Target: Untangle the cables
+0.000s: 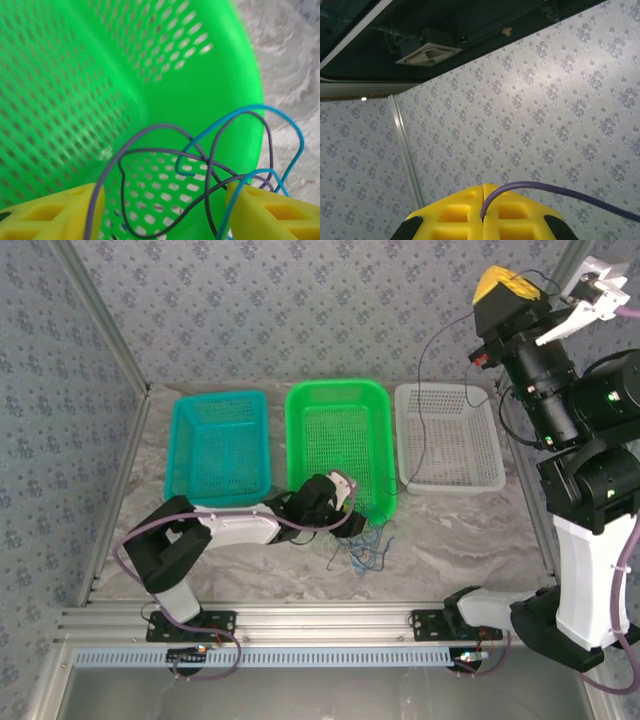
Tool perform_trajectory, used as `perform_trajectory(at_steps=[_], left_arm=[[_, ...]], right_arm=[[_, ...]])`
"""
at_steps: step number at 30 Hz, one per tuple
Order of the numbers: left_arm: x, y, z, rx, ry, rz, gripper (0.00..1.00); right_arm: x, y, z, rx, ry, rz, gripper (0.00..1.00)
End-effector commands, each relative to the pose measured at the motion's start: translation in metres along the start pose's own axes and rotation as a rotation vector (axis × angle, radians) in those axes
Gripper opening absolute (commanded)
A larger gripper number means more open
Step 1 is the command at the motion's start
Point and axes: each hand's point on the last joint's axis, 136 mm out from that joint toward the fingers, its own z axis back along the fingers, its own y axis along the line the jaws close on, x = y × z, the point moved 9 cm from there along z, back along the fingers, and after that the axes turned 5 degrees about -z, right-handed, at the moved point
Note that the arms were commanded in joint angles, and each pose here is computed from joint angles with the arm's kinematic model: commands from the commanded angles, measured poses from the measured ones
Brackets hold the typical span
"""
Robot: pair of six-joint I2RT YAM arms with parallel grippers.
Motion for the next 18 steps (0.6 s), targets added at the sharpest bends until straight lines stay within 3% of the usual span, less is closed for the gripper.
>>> perform_trajectory(at_steps=[1, 8, 18], left_arm=[[0.012, -0.007, 0.009, 0.003, -0.005, -0.042, 0.65], [0.023, -0.008, 0.019, 0.041, -0.018, -0.070, 0.67], [0.022, -0.013, 0.077, 0.128, -0.063, -0.023, 0.71]], right_arm=[[-0.005, -0.003, 0.004, -0.013, 0.040, -0.002, 0.02], [-0.032, -0.026, 0.007, -0.109, 0.122, 0.017, 0.01], [-0.042, -0.046, 0.012, -0.182, 0.144, 0.056, 0.01]])
